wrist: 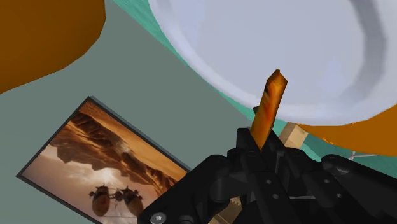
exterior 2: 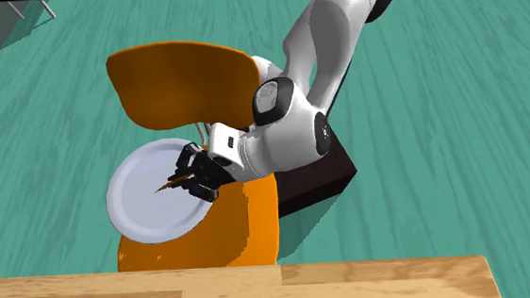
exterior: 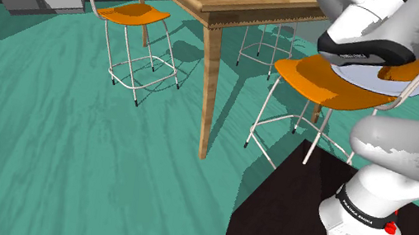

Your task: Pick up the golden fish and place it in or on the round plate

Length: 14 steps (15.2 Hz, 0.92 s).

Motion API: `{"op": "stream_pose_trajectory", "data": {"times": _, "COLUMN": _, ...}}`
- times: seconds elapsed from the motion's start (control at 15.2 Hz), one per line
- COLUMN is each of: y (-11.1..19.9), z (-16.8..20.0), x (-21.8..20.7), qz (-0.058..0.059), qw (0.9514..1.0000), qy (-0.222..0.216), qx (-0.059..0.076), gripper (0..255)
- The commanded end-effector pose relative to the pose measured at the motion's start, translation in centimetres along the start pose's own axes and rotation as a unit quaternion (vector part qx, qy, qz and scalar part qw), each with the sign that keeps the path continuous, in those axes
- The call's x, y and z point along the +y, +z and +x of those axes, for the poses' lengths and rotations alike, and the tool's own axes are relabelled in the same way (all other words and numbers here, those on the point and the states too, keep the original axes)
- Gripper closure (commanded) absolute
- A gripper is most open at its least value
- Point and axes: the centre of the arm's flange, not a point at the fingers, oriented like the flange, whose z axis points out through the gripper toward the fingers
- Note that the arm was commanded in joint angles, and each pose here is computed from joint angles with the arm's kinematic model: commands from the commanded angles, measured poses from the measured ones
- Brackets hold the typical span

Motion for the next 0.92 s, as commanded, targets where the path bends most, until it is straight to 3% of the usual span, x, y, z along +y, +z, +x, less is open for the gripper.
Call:
{"op": "stream_pose_trajectory", "data": {"times": 0.0, "y": 2.1, "z": 0.5, "x": 1.3, "qz": 0.000, "qw": 1.0000, "qy": -0.001, "qx": 0.001, "gripper": 255}}
{"op": "stream_pose_trajectory", "data": {"times": 0.26, "y": 6.5, "z": 1.6, "x": 4.3, "qz": 0.000, "qw": 1.0000, "qy": -0.001, "qx": 0.001, "gripper": 255}}
{"op": "stream_pose_trajectory", "data": {"times": 0.86, "y": 8.9, "z": -1.5, "x": 1.6, "qz": 0.000, "qw": 1.0000, "qy": -0.001, "qx": 0.001, "gripper": 255}}
